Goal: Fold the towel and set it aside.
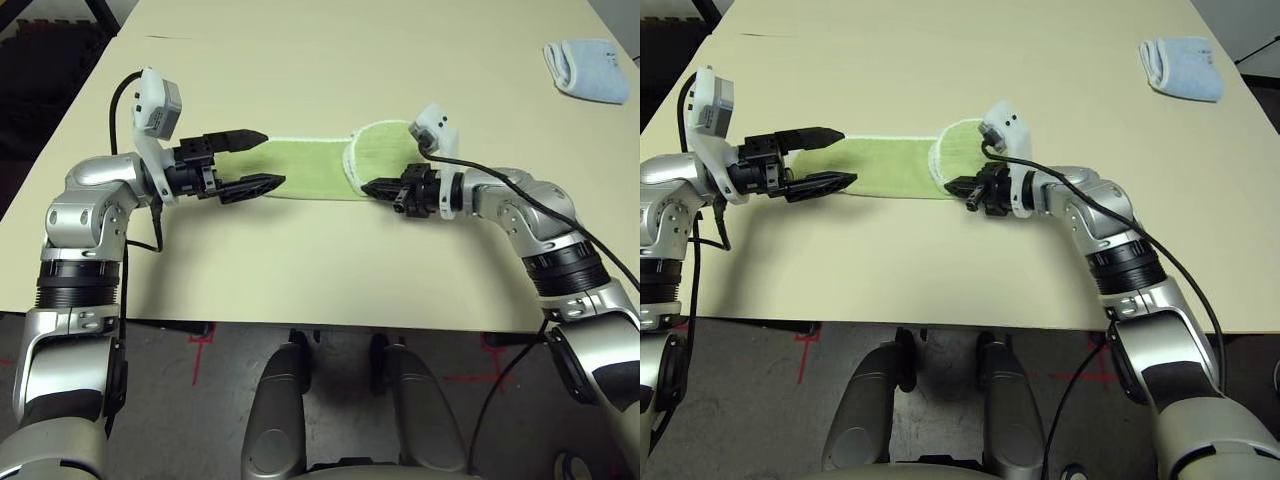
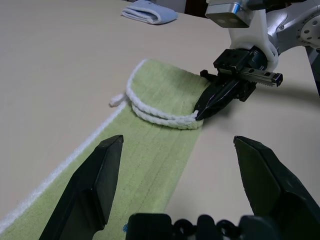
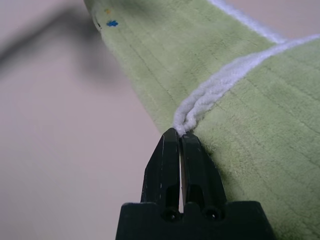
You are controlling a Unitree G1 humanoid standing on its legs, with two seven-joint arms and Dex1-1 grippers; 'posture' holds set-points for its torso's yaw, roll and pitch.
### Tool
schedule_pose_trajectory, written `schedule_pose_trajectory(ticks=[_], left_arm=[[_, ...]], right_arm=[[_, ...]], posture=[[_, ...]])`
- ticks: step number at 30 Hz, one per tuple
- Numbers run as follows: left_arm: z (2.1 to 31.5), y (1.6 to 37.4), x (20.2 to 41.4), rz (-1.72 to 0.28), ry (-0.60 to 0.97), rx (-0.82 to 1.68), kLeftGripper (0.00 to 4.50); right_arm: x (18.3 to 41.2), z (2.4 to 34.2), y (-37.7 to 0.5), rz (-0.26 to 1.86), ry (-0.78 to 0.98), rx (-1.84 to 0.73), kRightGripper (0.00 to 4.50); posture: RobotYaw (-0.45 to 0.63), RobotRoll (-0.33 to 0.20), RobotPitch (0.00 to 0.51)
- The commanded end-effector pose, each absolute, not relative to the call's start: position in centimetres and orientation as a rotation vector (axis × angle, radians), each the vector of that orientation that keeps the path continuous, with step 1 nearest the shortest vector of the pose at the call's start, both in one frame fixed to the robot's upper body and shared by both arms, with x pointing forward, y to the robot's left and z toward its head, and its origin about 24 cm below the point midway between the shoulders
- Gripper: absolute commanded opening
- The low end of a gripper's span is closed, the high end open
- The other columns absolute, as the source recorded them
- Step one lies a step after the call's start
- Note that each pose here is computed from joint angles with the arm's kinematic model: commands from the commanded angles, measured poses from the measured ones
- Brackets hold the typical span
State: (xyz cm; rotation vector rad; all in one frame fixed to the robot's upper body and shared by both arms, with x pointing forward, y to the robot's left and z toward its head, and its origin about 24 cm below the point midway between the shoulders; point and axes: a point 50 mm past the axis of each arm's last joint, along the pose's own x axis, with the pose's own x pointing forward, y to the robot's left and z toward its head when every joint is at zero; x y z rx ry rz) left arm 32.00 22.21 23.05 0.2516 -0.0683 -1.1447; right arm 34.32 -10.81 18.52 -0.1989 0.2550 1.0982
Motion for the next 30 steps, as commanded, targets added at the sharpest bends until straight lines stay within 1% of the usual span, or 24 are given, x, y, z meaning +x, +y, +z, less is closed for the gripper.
schedule_pose_trajectory(ticks=[1, 4, 7, 10, 12, 15, 18, 20, 23, 30], left_arm=[[23.0, 22.3, 31.9, -1.154, -0.062, 0.265, 4.50], [22.9, 22.3, 31.9, -1.157, -0.060, 0.265, 4.50], [22.9, 22.3, 31.9, -1.160, -0.057, 0.264, 4.50], [22.9, 22.3, 31.9, -1.161, -0.054, 0.264, 4.50], [22.9, 22.3, 31.9, -1.161, -0.052, 0.264, 4.50], [22.8, 22.3, 31.9, -1.159, -0.052, 0.264, 4.50], [22.9, 22.4, 32.0, -1.144, -0.056, 0.266, 4.50], [22.9, 22.5, 32.2, -1.121, -0.062, 0.268, 4.50], [22.8, 22.5, 32.7, -1.048, -0.083, 0.259, 4.50], [22.6, 23.1, 33.1, -0.873, -0.117, 0.229, 4.50]], right_arm=[[34.2, 18.7, -10.0, 1.134, 0.241, -0.236, 1.17], [33.9, 19.2, -9.8, 1.173, 0.231, -0.257, 2.26], [33.1, 20.8, -10.2, 1.252, 0.221, -0.276, 3.31], [32.2, 22.0, -11.1, 1.326, 0.206, -0.260, 4.46], [31.6, 23.0, -11.8, 1.382, 0.170, -0.227, 4.46], [31.3, 24.1, -13.1, 1.406, 0.091, -0.215, 4.46], [32.2, 24.4, -14.8, 1.341, -0.013, -0.270, 4.46], [32.7, 24.1, -15.9, 1.312, -0.100, -0.361, 4.46], [33.9, 23.0, -17.3, 1.262, -0.207, -0.402, 4.46], [35.3, 21.1, -17.5, 1.298, -0.307, -0.454, 4.46]], posture=[[-0.01, 0.000, 0.258], [-0.01, 0.000, 0.257], [-0.01, 0.000, 0.257], [-0.01, 0.000, 0.257], [-0.01, 0.000, 0.257], [-0.02, 0.000, 0.251], [-0.02, 0.000, 0.253], [-0.02, 0.000, 0.255], [-0.01, 0.000, 0.258], [0.04, 0.000, 0.260]])
